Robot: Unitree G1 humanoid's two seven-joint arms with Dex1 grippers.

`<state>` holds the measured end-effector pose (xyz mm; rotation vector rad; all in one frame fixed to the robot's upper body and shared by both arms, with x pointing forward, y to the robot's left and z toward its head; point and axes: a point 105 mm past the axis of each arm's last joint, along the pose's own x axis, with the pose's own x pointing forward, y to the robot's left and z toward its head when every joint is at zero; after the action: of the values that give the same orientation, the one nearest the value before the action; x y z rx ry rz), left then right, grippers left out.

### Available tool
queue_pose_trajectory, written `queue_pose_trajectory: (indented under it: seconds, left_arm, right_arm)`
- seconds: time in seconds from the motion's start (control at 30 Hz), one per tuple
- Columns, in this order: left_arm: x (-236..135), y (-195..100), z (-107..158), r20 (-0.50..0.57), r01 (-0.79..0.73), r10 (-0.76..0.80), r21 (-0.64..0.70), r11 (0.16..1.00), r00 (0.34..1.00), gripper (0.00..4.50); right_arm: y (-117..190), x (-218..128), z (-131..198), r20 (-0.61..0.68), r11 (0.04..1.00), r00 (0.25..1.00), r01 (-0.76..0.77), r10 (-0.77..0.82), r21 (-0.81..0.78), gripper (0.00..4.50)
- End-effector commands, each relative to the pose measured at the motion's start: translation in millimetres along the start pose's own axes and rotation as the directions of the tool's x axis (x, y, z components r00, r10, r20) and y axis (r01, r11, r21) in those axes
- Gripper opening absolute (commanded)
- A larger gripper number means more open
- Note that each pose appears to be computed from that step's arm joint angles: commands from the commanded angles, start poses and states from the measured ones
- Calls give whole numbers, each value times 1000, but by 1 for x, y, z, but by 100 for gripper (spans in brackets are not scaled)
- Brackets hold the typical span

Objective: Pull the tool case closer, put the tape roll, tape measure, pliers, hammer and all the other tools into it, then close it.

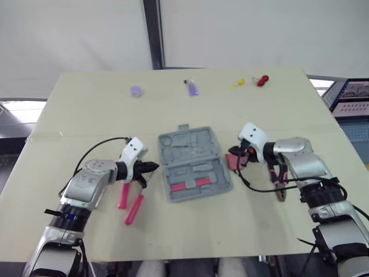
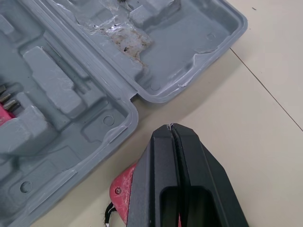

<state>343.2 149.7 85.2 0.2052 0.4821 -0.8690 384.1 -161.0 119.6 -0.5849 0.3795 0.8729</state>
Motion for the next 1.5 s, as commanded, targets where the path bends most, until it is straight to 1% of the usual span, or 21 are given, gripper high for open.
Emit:
queue_pose_trajectory:
  seconds: [0.03, 0.33, 0.63, 1.0, 1.13, 1.5]
  left_arm:
    - [3, 4, 11, 17, 0, 0, 35, 999, 1000, 0]
    - [22, 0, 6, -41, 36, -34, 49, 998, 999, 0]
    - [30, 0, 7, -53, 44, -41, 68, 997, 998, 0]
    - [29, 2, 12, -32, 24, -22, 78, 997, 999, 0]
    - [30, 3, 14, -24, 19, -18, 79, 997, 1000, 0]
    - [30, 1, 15, -15, 22, -21, 72, 997, 1000, 0]
  right_arm:
    - [-6, -2, 10, 8, 999, 1000, 24, -23, -25, 6]
    - [-2, 3, 8, -22, 1000, 1000, 18, -18, -12, 6]
    - [1, 7, 5, -19, 1000, 1000, 11, -11, 7, 6]
    - [9, 15, 6, -12, 1000, 1000, -22, 22, 6, 6]
    - [6, 18, 1, -34, 1000, 999, -8, 8, -9, 6]
    - [4, 21, -1, -32, 1000, 999, 5, -5, -10, 6]
